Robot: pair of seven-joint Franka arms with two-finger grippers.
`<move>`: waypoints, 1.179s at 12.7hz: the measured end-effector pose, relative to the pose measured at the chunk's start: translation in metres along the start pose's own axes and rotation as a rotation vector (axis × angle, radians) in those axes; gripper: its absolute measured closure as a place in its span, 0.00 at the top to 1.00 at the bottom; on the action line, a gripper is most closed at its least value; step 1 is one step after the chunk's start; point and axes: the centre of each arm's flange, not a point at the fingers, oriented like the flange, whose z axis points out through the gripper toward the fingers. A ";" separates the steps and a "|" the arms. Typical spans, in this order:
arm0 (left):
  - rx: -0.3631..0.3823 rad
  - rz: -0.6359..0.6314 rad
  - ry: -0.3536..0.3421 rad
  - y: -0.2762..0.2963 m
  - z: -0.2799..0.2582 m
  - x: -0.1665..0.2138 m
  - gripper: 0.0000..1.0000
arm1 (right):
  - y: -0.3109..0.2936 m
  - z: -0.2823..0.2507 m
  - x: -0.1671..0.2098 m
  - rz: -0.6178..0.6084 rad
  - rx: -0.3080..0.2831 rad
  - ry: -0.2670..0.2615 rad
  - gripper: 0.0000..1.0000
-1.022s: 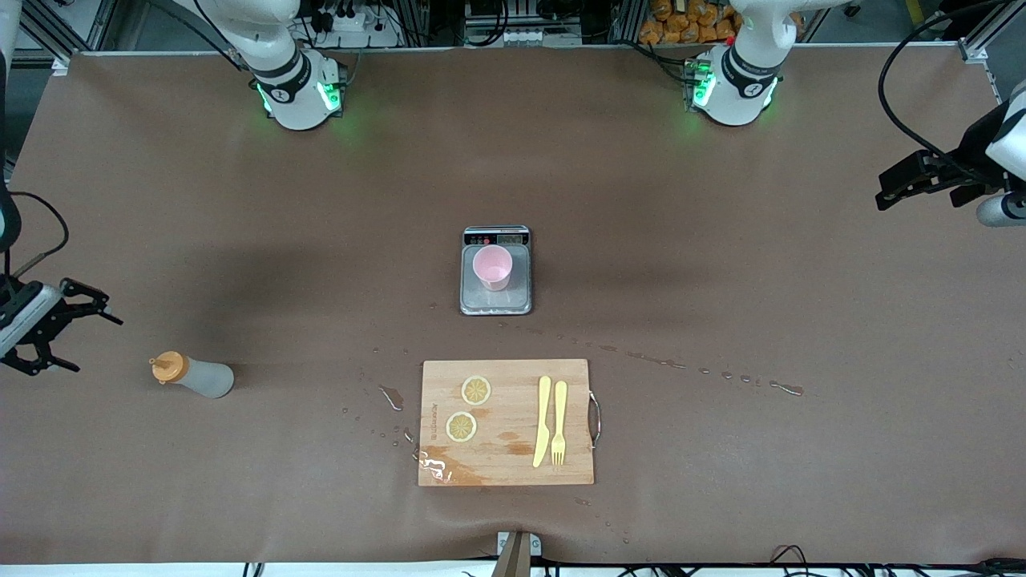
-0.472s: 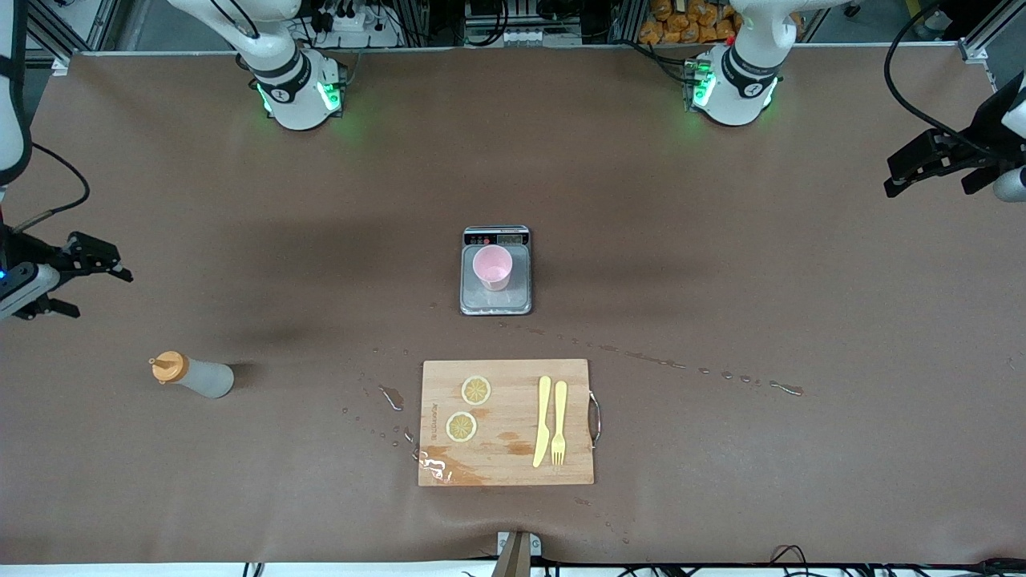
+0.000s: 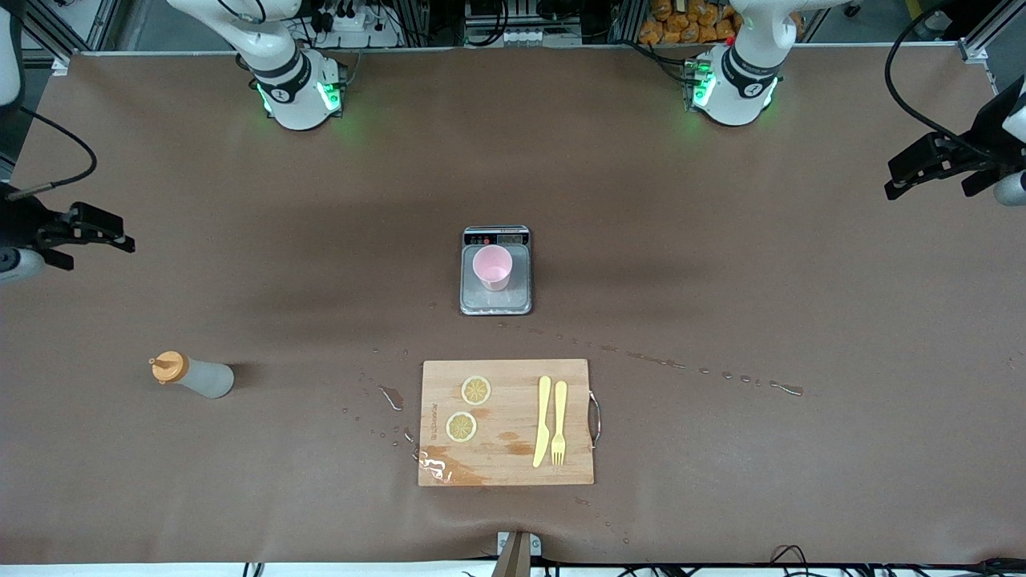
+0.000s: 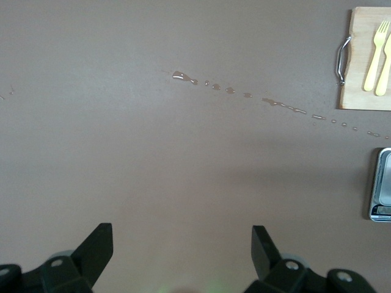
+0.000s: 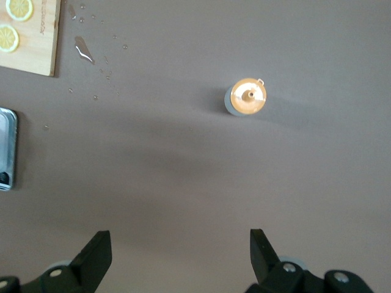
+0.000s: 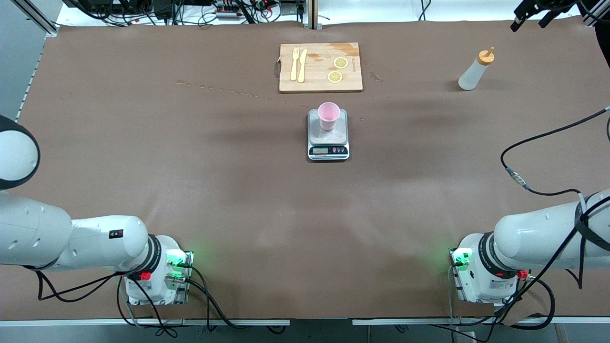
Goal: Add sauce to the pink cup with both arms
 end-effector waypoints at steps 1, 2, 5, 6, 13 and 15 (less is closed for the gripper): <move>0.000 0.000 0.000 0.000 0.000 0.000 1.00 | -0.003 -0.005 -0.002 0.047 0.003 -0.013 1.00; 0.000 -0.001 0.000 0.000 0.000 0.000 1.00 | -0.005 -0.010 -0.003 0.093 0.003 -0.023 1.00; 0.000 -0.001 0.000 0.000 0.000 0.000 1.00 | -0.017 -0.031 -0.006 0.184 -0.045 -0.041 1.00; 0.000 -0.001 0.001 0.000 0.000 0.000 1.00 | -0.021 -0.038 -0.007 0.192 -0.058 -0.044 1.00; -0.005 -0.005 0.054 -0.002 -0.004 0.007 1.00 | -0.030 -0.062 -0.016 0.209 -0.072 -0.014 1.00; -0.005 -0.005 0.054 -0.002 -0.004 0.007 1.00 | -0.034 -0.062 -0.015 0.219 -0.073 -0.014 1.00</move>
